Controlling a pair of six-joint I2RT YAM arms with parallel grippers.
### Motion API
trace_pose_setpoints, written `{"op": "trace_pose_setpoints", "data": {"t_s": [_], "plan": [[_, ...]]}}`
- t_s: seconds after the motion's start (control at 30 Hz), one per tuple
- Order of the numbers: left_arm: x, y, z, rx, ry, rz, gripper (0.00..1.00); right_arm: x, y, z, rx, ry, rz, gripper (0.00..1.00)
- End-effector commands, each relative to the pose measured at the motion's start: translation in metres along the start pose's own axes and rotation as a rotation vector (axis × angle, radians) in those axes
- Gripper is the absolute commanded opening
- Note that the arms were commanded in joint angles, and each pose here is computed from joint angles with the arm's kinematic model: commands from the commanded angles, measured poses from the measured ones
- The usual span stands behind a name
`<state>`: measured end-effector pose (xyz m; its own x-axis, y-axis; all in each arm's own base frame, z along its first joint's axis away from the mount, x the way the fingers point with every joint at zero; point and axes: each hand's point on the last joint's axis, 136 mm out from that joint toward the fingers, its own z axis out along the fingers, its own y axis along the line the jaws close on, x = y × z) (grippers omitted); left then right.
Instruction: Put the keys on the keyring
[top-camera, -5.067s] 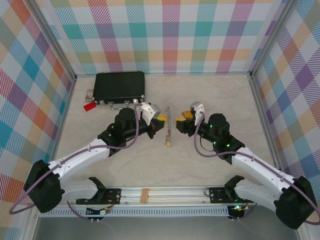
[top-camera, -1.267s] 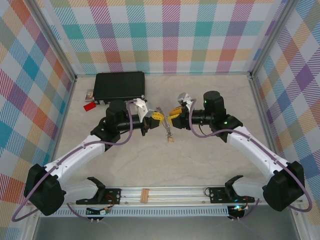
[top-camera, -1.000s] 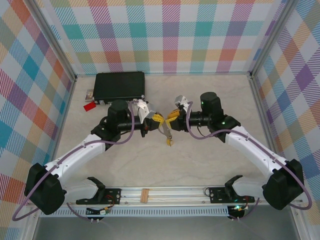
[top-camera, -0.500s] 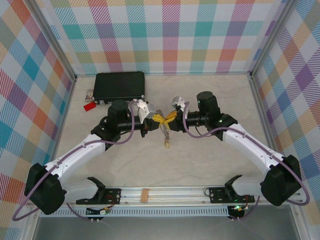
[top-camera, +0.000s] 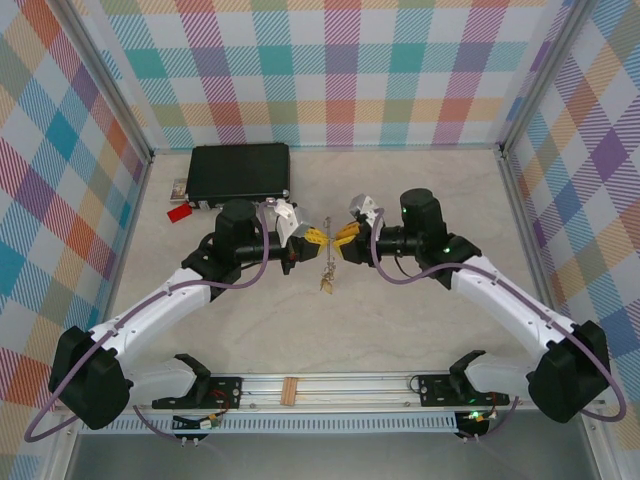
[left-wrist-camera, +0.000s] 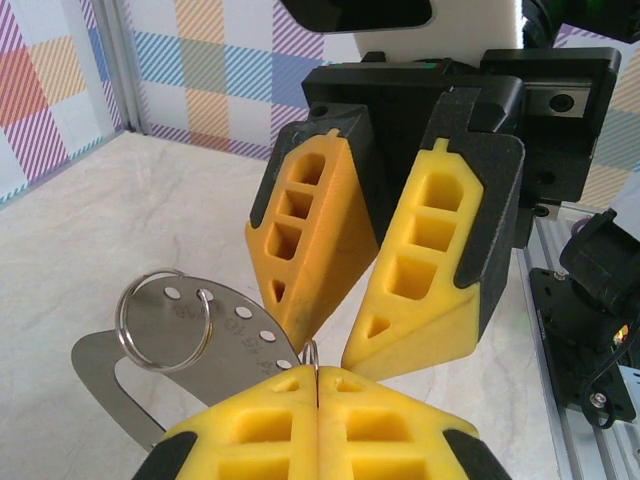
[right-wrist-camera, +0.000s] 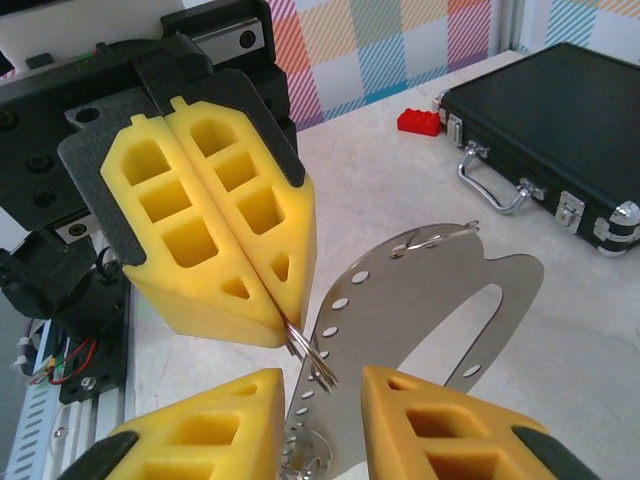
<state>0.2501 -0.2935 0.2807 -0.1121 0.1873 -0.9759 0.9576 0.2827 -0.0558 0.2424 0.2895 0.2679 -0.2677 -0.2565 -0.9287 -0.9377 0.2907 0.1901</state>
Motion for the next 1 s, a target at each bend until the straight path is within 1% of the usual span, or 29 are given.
{"op": "trace_pose_setpoints", "data": {"t_s": [0.0,0.17,0.27,0.6,0.97], "plan": [[-0.025,-0.003,-0.006,0.015,-0.065,0.047,0.0,-0.011,-0.003,-0.006,0.033,-0.06,0.015,0.27],[-0.024,-0.004,-0.006,0.021,-0.066,0.042,0.0,-0.018,-0.009,-0.016,0.061,-0.111,0.032,0.27],[-0.024,-0.005,-0.006,0.022,-0.068,0.046,0.0,-0.019,-0.007,-0.017,0.052,-0.12,0.03,0.27],[-0.022,-0.003,-0.004,0.023,-0.061,0.043,0.0,-0.017,0.002,-0.007,-0.059,-0.079,0.047,0.26],[-0.022,-0.004,-0.004,0.026,-0.061,0.044,0.0,-0.018,0.002,-0.005,-0.072,-0.074,0.054,0.25]]}}
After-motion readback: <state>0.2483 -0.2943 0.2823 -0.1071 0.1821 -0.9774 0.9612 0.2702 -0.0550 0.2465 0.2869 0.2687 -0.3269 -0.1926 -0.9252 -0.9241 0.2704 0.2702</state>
